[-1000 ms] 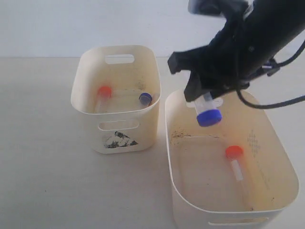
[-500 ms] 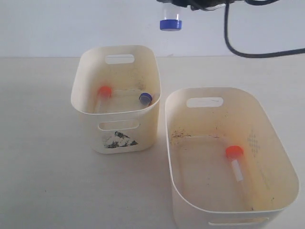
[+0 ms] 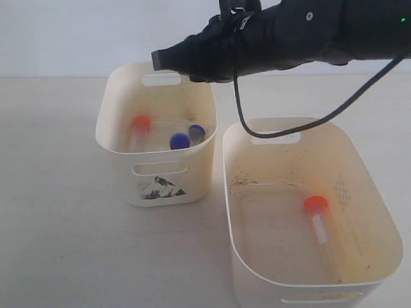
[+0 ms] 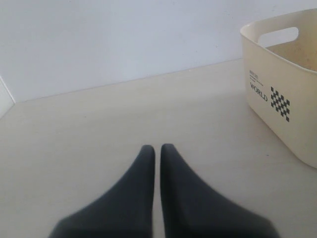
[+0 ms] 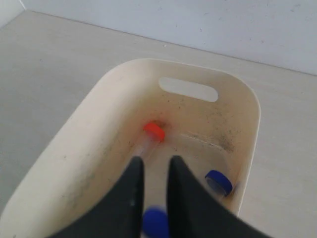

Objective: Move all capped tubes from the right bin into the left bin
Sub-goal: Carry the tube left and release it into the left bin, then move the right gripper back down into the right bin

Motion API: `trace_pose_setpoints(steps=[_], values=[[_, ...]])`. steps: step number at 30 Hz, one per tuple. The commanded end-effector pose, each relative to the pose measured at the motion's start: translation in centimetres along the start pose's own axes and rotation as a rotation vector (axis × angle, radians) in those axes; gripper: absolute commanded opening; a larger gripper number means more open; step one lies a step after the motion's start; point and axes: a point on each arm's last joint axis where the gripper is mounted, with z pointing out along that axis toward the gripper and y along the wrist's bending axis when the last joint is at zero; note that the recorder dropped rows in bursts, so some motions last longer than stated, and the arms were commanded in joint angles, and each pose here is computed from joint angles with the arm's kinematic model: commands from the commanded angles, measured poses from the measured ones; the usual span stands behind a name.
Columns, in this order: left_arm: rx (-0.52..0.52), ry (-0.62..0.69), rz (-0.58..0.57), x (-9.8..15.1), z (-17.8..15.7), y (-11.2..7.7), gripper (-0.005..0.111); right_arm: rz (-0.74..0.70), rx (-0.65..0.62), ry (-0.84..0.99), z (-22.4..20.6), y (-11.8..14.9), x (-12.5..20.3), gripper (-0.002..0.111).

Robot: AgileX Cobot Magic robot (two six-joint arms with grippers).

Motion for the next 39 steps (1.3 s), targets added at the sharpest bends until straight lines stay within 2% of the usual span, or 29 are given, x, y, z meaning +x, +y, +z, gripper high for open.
trace_pose_setpoints(steps=[1,6,9,11,12,14,15,17,30,39], values=[[0.002,-0.012,-0.017,-0.2,0.0,0.0,0.004,-0.069,-0.046,0.003,-4.7,1.1,-2.1,0.001],[0.002,-0.012,-0.017,-0.2,0.0,0.0,0.004,0.030,-0.113,0.087,-11.9,2.5,-3.1,0.001],[0.002,-0.012,-0.017,-0.2,0.0,0.0,0.004,0.049,-0.052,0.176,-15.0,2.2,-2.6,0.001],[0.002,-0.012,-0.017,-0.2,0.0,0.0,0.004,0.149,0.137,0.259,-16.5,0.7,-1.9,0.001],[0.002,-0.012,-0.017,-0.2,0.0,0.0,0.004,0.214,0.316,0.335,-17.2,-0.7,-1.1,0.001],[0.002,-0.012,-0.017,-0.2,0.0,0.0,0.004,0.227,0.476,0.432,-17.5,-1.8,-0.1,0.001],[0.002,-0.012,-0.017,-0.2,0.0,0.0,0.004,0.223,0.534,0.487,-17.5,-2.2,0.3,0.001],[0.002,-0.012,-0.017,-0.2,0.0,0.0,0.004,0.212,0.555,0.515,-16.8,-2.4,0.6,0.001],[0.002,-0.012,-0.017,-0.2,0.0,0.0,0.004,0.139,0.488,0.776,-8.4,-0.4,3.4,0.001],[0.002,-0.012,-0.017,-0.2,0.0,0.0,0.004,0.128,0.519,0.894,-4.6,-0.7,5.7,0.001]])
